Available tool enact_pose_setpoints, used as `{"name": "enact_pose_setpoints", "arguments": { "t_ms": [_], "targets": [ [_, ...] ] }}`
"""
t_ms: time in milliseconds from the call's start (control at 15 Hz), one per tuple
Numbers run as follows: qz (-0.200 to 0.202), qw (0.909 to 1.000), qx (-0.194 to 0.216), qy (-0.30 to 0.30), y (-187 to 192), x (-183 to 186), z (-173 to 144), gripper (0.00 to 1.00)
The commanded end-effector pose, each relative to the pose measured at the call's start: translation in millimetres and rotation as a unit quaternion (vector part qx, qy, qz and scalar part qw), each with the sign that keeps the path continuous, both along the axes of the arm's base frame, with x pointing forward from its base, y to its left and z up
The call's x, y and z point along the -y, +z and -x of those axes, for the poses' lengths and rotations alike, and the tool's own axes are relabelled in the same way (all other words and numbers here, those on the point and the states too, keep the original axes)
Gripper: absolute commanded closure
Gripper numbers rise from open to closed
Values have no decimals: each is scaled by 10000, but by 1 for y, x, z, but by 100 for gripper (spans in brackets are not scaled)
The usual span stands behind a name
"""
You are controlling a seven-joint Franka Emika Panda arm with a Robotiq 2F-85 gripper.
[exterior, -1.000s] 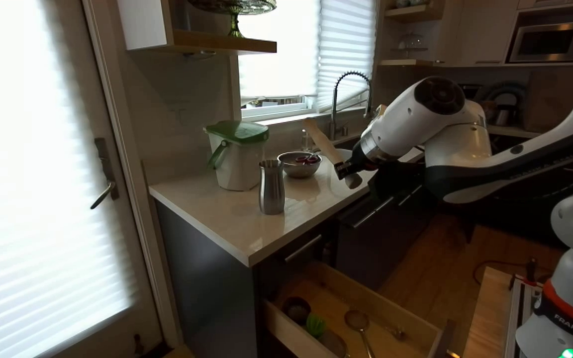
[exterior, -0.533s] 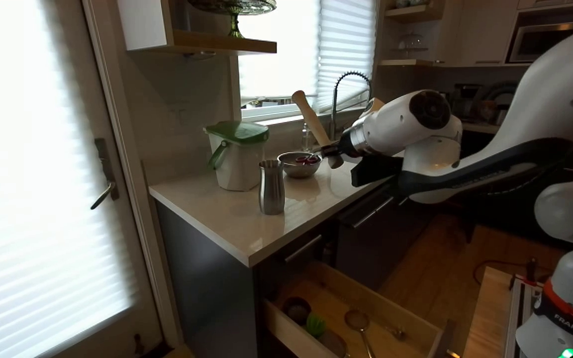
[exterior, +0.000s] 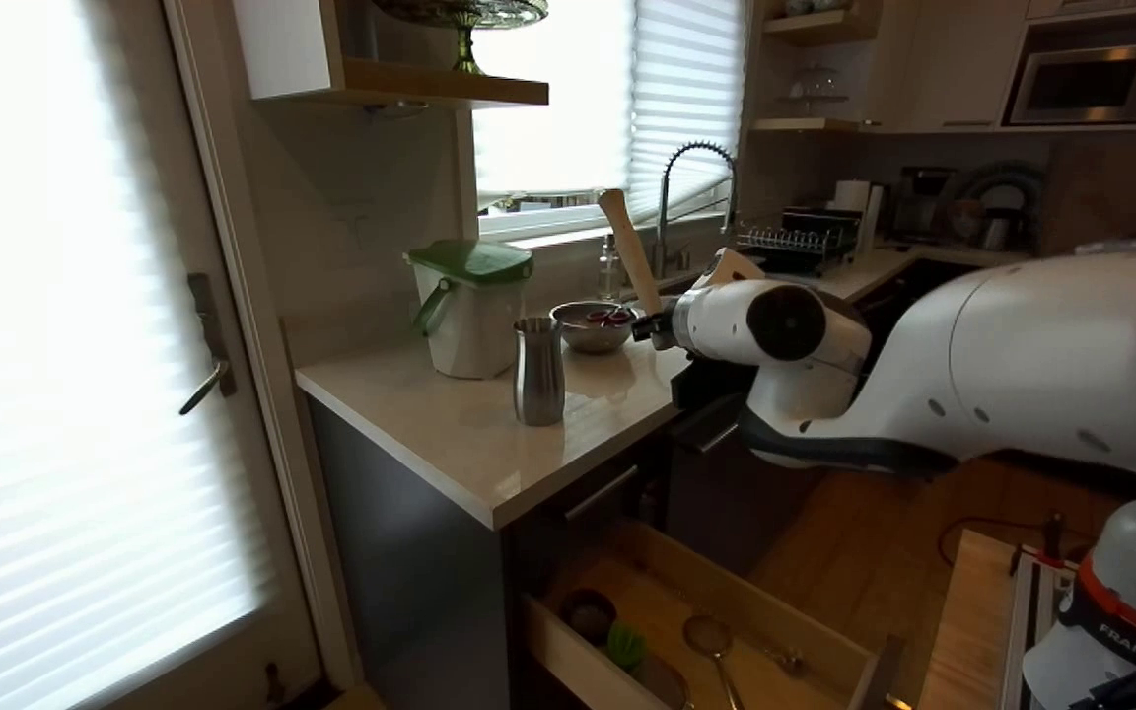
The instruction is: Move the pestle from the drawer to the countertop
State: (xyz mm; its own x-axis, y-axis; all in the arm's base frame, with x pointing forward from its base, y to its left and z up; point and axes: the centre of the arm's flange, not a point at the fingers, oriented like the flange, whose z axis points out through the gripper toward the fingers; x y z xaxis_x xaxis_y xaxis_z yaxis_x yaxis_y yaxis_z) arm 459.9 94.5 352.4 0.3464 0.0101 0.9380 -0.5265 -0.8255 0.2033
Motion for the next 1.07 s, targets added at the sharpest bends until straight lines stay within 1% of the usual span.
{"name": "enact_pose_setpoints", "arguments": {
  "t_ms": [0, 67, 133, 333, 400, 533, 667, 800, 867, 933, 1000],
  "targets": [
    [789, 9958, 384, -271, -19, -9, -12, 92],
    [707, 9966, 301, -293, -23, -10, -13, 92],
    [464, 9987, 142, -125, -17, -3, -5, 68],
    [673, 9974, 189, -192, -23, -6, -7, 68],
    [691, 9972, 199, -193, -23, -7, -7, 92],
    [915, 9927, 678, -398, -27, -15, -8, 92],
    [1164, 9875, 931, -512, -34, -28, -6, 92],
    [1329, 9825, 1139, -633, -37, -39, -5, 92],
    [1503, 9791, 1201, -656, -37, -39, -5, 92],
    [1484, 9790, 1210, -695, -22, -33, -4, 92],
    [1362, 9805, 1190, -774, -11, -28, -4, 92]
  ]
}}
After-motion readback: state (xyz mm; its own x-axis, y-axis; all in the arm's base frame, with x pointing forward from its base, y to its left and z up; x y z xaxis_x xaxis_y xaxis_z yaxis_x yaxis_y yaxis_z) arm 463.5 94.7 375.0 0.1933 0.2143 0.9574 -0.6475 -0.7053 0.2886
